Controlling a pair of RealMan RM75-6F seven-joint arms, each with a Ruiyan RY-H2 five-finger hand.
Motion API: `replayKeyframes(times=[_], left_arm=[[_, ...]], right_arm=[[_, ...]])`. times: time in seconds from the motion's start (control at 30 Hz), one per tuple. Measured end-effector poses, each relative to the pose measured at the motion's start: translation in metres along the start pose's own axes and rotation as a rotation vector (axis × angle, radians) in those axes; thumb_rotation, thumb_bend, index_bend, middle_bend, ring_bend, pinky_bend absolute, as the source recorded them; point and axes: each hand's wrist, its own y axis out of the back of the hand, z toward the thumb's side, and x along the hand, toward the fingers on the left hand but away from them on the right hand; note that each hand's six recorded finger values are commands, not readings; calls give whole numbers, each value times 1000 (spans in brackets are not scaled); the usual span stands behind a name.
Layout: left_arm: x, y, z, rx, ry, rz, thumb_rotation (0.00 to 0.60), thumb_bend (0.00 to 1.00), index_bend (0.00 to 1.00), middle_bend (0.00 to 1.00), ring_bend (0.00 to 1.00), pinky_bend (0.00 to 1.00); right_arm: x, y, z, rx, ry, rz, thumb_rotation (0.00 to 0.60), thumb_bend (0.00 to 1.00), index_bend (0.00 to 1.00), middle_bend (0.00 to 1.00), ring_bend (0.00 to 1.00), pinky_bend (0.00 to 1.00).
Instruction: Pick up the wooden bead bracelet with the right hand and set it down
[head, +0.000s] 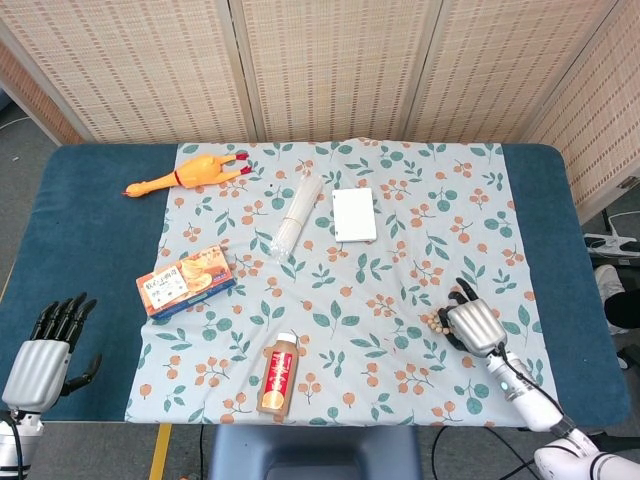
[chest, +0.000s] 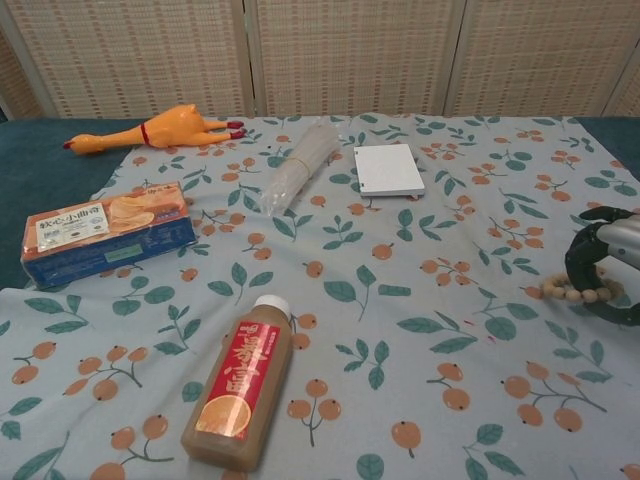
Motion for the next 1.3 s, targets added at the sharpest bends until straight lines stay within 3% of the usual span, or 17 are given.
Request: replayKeyframes(times=[0.23, 0.37, 0.67, 0.77, 0.87, 0.97, 1.1, 1.3], left_arm=[[-1, -1, 1, 2, -5, -4, 600, 425, 0, 0, 0, 41], [-1, -1, 2, 1, -3, -3, 600, 425, 0, 0, 0, 41], [-1, -1, 1, -6, -1, -3, 600, 427, 0, 0, 0, 41], [-1, -1, 1, -7, -2, -4, 600, 434, 0, 0, 0, 41], [-1, 0, 0, -10, -1, -2, 600, 434, 0, 0, 0, 41], [-1, 1, -1, -12, 2, -1, 600, 435, 0, 0, 0, 41], [0, 0, -2, -12, 3, -6, 600, 435, 0, 0, 0, 41], [1, -1, -2, -11, 4, -10, 600, 435, 0, 0, 0, 42]], right_arm=[[-6, 18, 9, -645, -79, 94, 600, 646, 810, 607, 241, 0], [-17, 43, 18, -1041, -110, 144, 600, 650, 804, 607, 242, 0], [-37, 89, 51, -1730, -106, 228, 600, 650, 711, 606, 242, 52], [-37, 91, 64, -1947, -113, 273, 539, 652, 633, 605, 239, 78], [-36, 90, 78, -2083, -102, 318, 421, 651, 580, 605, 238, 90], [-35, 88, 89, -2127, -63, 347, 369, 651, 555, 605, 238, 90], [-33, 88, 97, -2142, 10, 366, 331, 585, 545, 604, 238, 90], [-27, 80, 100, -2121, 118, 422, 223, 397, 521, 597, 230, 91]])
